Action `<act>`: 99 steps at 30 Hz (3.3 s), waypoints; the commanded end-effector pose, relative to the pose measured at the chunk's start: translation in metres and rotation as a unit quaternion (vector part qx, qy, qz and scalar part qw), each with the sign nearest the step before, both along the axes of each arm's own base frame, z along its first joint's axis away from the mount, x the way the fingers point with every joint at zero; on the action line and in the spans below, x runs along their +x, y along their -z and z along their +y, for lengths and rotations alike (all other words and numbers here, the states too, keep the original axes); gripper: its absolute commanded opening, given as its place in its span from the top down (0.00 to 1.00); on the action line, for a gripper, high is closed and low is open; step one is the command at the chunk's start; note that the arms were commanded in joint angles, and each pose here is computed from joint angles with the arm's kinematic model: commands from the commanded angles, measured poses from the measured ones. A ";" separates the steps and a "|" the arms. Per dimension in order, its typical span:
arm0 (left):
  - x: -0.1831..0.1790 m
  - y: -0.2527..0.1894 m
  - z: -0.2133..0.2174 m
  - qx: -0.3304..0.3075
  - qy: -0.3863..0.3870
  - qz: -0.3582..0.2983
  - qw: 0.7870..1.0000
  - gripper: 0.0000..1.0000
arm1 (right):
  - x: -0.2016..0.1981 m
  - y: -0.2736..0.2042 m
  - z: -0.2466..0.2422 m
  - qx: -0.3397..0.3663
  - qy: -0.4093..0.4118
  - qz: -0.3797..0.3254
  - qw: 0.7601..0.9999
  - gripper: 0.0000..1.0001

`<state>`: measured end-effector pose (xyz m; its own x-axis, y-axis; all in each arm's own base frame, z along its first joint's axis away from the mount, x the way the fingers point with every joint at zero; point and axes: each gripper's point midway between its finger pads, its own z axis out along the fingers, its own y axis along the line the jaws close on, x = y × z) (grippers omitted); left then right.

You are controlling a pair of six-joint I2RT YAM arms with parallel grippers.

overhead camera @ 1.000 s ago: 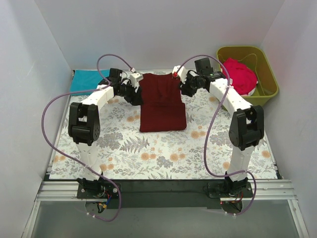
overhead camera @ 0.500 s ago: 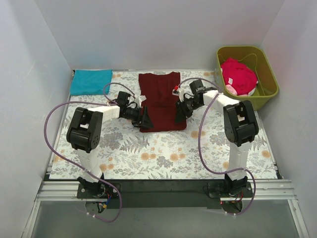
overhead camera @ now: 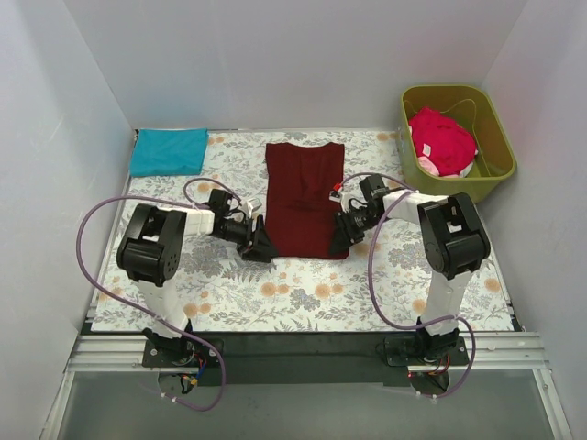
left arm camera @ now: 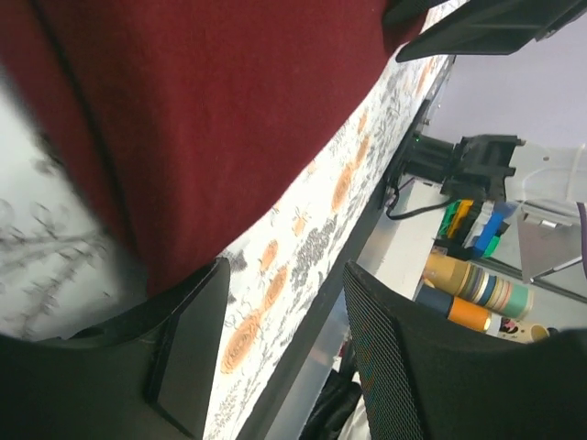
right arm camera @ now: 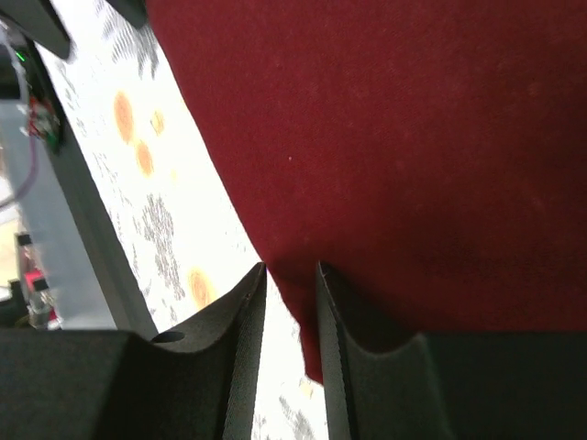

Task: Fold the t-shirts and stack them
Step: Fold the tshirt

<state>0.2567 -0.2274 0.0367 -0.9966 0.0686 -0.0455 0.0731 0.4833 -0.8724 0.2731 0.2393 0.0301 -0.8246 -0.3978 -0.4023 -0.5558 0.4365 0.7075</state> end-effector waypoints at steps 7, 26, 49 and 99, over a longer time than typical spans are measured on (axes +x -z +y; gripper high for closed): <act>0.007 -0.093 0.001 -0.030 0.039 -0.188 0.981 0.49 | 0.018 -0.087 -0.022 -0.030 -0.024 -0.153 0.988 0.60; 0.191 -0.028 0.000 0.139 0.024 -0.315 0.939 0.38 | 0.193 -0.062 -0.017 -0.089 0.053 -0.216 0.971 0.56; 0.187 -0.017 -0.013 0.122 0.046 -0.307 0.943 0.37 | 0.158 -0.019 -0.011 -0.098 0.005 -0.177 0.979 0.33; 0.191 -0.024 -0.009 0.137 0.022 -0.318 0.938 0.50 | 0.142 -0.023 0.024 -0.076 -0.104 -0.237 0.963 0.99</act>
